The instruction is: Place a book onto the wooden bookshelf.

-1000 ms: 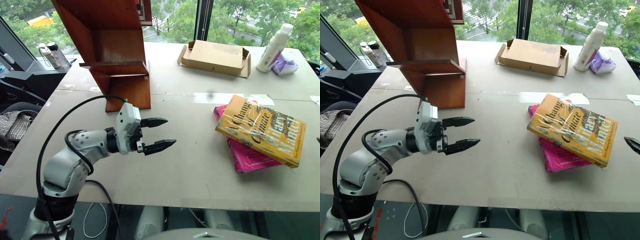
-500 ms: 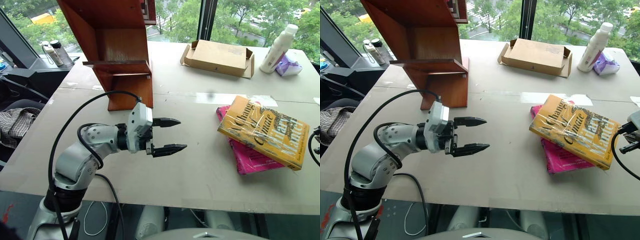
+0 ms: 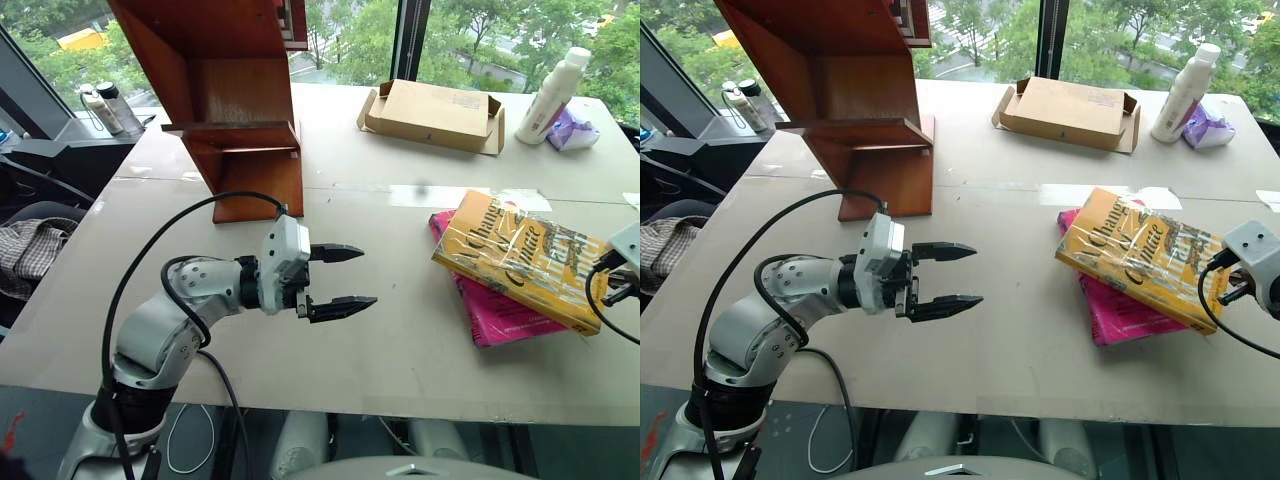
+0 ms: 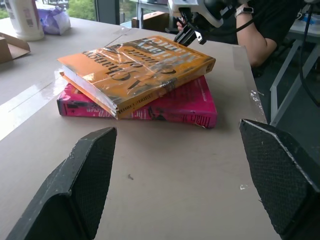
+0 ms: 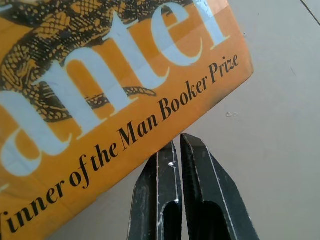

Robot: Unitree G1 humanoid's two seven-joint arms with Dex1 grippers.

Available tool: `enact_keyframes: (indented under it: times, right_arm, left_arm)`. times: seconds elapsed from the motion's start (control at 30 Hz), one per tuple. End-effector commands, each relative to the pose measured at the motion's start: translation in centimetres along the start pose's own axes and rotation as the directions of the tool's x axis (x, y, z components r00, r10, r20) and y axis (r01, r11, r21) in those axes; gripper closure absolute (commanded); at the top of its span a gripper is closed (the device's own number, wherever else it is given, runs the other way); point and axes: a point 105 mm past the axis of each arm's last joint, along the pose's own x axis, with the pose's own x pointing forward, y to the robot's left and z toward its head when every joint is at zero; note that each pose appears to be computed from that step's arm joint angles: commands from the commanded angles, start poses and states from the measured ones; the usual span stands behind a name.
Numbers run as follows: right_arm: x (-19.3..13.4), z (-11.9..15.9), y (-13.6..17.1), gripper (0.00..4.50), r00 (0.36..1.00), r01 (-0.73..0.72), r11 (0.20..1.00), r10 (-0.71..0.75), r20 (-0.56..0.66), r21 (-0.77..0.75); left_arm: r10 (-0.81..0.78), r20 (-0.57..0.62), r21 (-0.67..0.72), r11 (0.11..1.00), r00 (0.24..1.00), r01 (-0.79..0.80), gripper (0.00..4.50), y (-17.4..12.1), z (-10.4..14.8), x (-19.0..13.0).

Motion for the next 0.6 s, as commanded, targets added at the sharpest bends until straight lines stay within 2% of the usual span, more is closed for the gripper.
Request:
enact_keyframes:
  times: [0.03, 0.23, 0.6]
  right_arm:
    - [1.2, 1.5, 0.8, 4.48, 0.996, -0.077, 0.997, 0.078, 0.04, -0.005]
    - [2.6, 3.4, 4.2, 4.48, 0.955, -0.283, 0.959, 0.283, 0.092, -0.018]
    - [2.5, 7.7, 9.7, 4.48, 0.92, -0.345, 0.937, 0.35, 0.178, -0.059]
  left_arm:
    - [-0.014, 0.022, 0.035, 0.999, 1.0, 0.013, 0.47, -0.3, 0.8, 0.1]
    - [0.011, 0.021, 0.019, 1.0, 1.0, -0.012, 0.47, -0.4, 0.6, -0.2]
    - [0.068, -0.009, -0.022, 0.997, 0.998, -0.068, 0.47, -0.7, -0.7, -1.0]
